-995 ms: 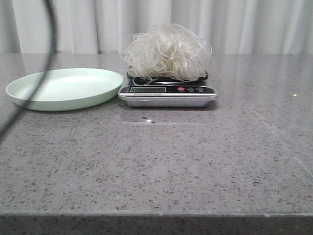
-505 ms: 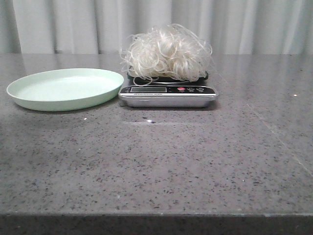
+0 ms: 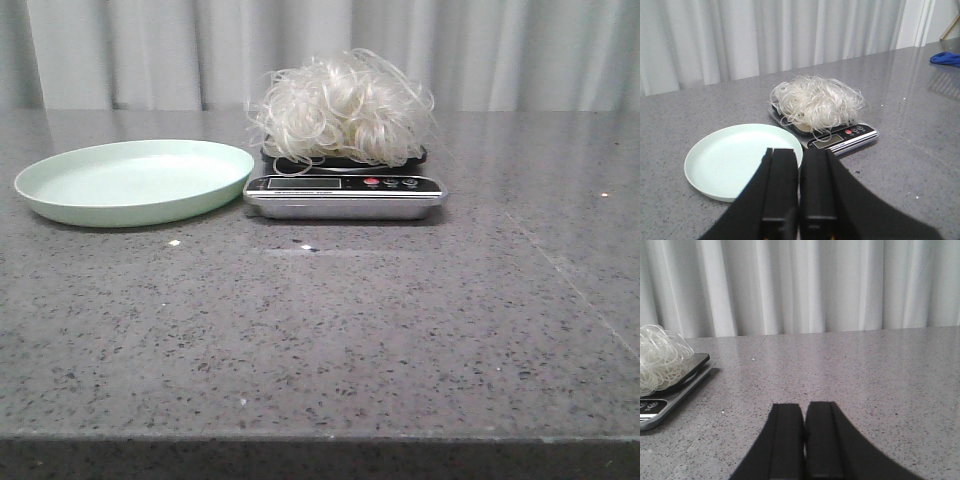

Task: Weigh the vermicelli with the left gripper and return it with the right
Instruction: 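Open the left gripper, withdraw it, and let the scale weigh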

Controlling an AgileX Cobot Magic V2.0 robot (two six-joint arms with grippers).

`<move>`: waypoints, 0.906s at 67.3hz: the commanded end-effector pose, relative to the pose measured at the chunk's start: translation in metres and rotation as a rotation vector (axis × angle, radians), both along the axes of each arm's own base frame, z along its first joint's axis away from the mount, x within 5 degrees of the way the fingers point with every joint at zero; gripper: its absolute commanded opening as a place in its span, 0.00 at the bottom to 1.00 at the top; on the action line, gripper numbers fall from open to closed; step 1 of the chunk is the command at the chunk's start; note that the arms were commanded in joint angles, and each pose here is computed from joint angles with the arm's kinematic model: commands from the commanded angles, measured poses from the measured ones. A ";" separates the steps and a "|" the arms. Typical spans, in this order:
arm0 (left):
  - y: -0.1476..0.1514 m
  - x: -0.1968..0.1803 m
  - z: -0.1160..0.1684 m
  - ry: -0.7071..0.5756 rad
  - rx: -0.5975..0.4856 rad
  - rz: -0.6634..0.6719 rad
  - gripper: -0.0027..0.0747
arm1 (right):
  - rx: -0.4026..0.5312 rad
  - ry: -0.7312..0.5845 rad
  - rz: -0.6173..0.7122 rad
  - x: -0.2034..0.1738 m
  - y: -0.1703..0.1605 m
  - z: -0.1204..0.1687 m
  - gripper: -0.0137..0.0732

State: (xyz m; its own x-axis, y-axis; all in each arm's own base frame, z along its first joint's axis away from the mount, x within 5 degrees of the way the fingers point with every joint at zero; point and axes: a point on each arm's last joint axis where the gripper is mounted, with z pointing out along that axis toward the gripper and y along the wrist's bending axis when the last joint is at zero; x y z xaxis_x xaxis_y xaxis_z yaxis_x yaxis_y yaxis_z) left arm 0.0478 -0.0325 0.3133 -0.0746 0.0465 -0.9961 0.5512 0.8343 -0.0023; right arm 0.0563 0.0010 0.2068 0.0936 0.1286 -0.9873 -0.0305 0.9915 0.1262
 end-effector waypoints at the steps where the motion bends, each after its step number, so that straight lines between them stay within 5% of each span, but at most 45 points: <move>1: 0.004 -0.005 0.003 -0.124 -0.071 0.008 0.20 | -0.021 -0.099 -0.010 -0.003 0.000 0.010 0.35; 25: 0.008 -0.010 0.000 -0.183 -0.111 0.011 0.20 | -0.020 -0.155 -0.011 -0.004 -0.001 0.015 0.35; 37: 0.008 -0.010 -0.001 -0.177 -0.114 0.010 0.20 | -0.010 -0.258 -0.012 -0.012 -0.001 0.051 0.35; 50: 0.008 -0.010 -0.001 -0.182 -0.117 0.010 0.20 | -0.040 -0.072 -0.010 0.005 0.000 0.111 0.35; 61: 0.008 -0.010 0.000 -0.184 -0.118 0.010 0.20 | -0.039 0.155 -0.002 0.044 0.001 0.125 0.35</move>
State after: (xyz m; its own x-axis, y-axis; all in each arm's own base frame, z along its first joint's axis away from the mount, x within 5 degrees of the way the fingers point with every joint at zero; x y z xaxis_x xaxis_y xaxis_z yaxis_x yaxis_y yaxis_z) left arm 0.0388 -0.0260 0.2975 0.0282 -0.0126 -0.9995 0.5447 0.8386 0.0048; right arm 0.0792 0.0018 0.3183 -0.0106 0.1098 -0.9939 -0.0210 0.9937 0.1100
